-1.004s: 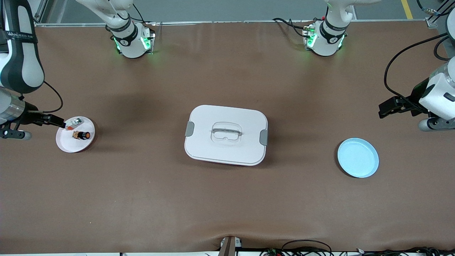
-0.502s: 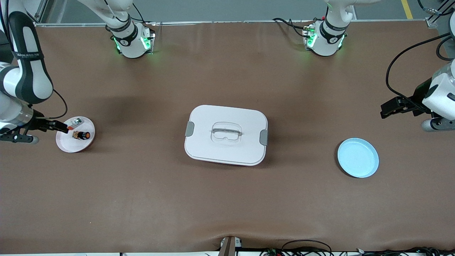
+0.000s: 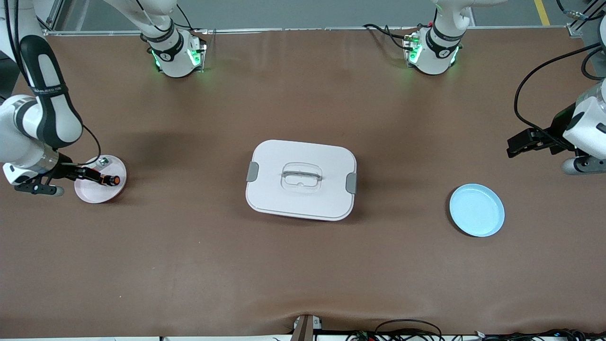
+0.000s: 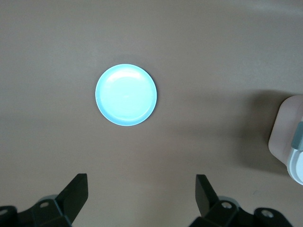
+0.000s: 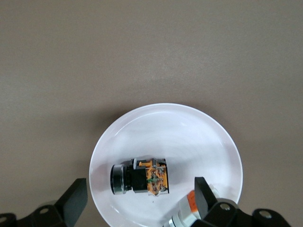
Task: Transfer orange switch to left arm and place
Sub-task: 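Lower the right gripper and grasp the black-and-orange switch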
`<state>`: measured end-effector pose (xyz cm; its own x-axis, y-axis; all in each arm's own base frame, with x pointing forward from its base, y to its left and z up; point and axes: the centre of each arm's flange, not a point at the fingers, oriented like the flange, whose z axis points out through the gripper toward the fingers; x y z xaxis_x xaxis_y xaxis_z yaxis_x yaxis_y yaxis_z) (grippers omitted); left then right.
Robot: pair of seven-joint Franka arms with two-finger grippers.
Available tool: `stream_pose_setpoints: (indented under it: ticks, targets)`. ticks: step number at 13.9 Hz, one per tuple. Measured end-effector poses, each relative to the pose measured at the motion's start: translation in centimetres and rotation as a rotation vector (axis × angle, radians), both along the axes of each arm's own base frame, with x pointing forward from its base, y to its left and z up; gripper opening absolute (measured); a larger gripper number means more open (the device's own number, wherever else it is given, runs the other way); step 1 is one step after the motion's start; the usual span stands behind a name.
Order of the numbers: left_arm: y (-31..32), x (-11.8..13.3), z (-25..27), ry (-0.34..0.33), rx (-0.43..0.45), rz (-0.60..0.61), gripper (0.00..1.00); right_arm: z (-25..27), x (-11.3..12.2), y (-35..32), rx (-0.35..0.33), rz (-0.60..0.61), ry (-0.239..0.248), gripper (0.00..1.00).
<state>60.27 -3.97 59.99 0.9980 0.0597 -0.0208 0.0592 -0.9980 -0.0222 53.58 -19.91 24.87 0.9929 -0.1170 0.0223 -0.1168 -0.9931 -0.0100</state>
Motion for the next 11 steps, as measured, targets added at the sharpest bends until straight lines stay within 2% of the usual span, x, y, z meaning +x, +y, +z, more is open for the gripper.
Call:
stream_pose_setpoints:
  ticks: [4, 11]
  targets:
    - [0.0, 0.0, 0.0, -0.001, 0.0, 0.0, 1.0, -2.5, -0.9, 0.5, 0.001, 0.064, 0.012, 1.0]
    - [0.0, 0.0, 0.2, -0.003, -0.003, 0.0, 1.0, -4.8, -1.0, 1.1, 0.013, 0.082, 0.031, 1.0]
